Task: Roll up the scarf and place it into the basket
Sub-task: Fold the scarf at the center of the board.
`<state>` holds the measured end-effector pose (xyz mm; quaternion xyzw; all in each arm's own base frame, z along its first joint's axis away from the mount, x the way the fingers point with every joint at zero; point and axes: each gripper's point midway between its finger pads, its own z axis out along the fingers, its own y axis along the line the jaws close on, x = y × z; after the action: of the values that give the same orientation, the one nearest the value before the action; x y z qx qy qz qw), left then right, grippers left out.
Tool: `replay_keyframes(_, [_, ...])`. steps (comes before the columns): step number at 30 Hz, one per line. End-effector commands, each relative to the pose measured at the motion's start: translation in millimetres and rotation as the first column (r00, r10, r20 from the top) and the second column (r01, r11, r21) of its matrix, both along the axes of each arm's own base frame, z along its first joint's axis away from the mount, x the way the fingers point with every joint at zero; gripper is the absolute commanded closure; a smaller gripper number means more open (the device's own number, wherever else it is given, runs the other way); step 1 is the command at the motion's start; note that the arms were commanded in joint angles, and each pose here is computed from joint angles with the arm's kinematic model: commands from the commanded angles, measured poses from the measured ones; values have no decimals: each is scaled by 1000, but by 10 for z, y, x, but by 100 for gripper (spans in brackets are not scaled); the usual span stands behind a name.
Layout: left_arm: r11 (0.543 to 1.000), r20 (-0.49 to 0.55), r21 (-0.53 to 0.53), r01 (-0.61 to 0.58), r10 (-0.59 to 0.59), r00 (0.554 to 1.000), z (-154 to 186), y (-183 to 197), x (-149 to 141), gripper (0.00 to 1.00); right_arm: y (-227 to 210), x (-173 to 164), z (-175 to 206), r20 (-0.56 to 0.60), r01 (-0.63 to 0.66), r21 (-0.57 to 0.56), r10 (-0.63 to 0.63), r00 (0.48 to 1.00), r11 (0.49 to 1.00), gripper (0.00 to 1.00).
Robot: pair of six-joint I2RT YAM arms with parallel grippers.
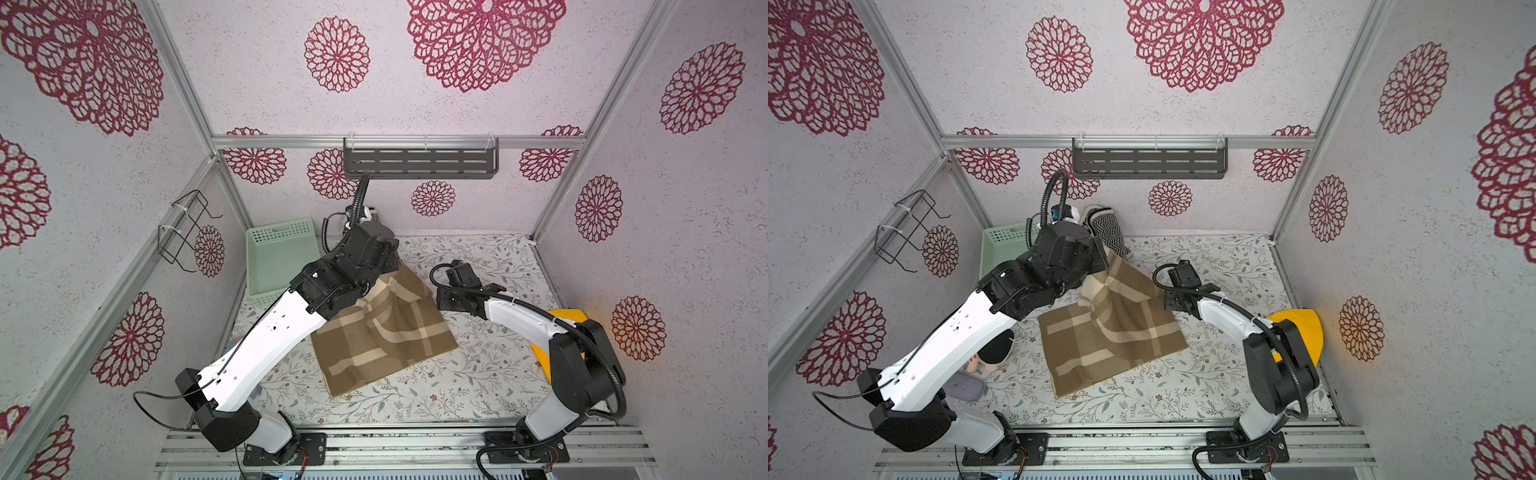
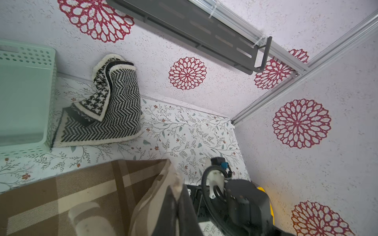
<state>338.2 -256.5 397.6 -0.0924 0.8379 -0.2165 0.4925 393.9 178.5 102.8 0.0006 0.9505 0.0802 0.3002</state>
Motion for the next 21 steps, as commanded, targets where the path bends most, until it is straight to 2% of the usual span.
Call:
replay_keyframes(1, [998,23,-66,-14,16,1000,191,60,-147,100,168,235,148,52,-53,45,51,997,998,36])
replay_keyframes(10, [989,19,-147,6,-4,1000,221,51,-379,100,407,736,54,44,-60,121,55,998,991,36])
replay_keyframes(16, [979,-31,-151,-139,136,990,-98,430,-472,100,632,925,-85,1,-83,196,84,996,977,37])
replay_keyframes(21, [947,-83,-119,-298,289,954,-485,922,-408,100,678,939,-47,-17,-101,199,107,994,975,37])
